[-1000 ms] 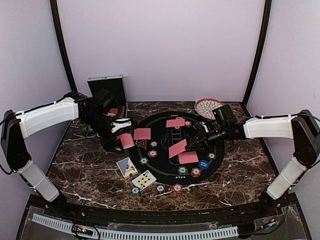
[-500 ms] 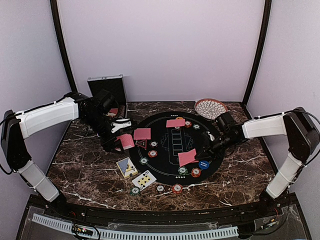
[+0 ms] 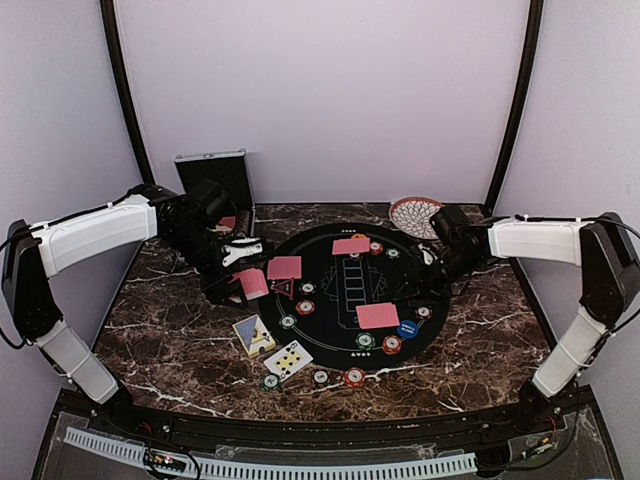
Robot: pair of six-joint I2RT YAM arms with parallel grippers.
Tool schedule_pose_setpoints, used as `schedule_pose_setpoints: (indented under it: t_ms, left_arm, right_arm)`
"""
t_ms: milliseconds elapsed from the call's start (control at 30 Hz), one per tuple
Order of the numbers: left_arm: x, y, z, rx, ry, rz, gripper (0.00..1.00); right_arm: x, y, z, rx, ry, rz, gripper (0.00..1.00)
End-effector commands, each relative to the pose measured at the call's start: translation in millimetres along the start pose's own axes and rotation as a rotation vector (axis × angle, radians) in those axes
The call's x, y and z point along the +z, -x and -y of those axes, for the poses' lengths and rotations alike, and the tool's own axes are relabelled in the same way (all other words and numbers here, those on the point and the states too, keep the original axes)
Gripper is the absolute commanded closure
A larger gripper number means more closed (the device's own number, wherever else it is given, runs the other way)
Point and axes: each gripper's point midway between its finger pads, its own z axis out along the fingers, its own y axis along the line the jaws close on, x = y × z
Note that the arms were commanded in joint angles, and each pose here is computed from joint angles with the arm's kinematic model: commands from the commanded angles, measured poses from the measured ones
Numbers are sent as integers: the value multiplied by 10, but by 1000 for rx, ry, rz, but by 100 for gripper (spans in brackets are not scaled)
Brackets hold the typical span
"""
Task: Distribute texas hold em gaming equipment
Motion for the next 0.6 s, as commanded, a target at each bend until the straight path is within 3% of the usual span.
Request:
schedule_pose_setpoints:
  t_ms: [0, 67, 200, 400, 567]
  left_arm:
    - [-113, 61, 49, 15, -15, 29, 100]
    - [-113, 56, 49, 14, -15, 27, 100]
    - [-137, 95, 44, 12, -11, 42, 100]
    - [-152, 140, 33, 9, -11, 56, 100]
    - [-174, 174, 22, 11, -7, 64, 100]
  right_arm:
    - [-319, 231, -230, -56, -4, 107, 37]
    - [-371, 286, -410, -87, 30, 138, 29]
    - [-321, 285, -927, -142, 175, 147, 2]
    - [-70, 118, -1889, -197, 477, 71, 1]
    - [141, 2, -2449, -226, 630, 10, 1]
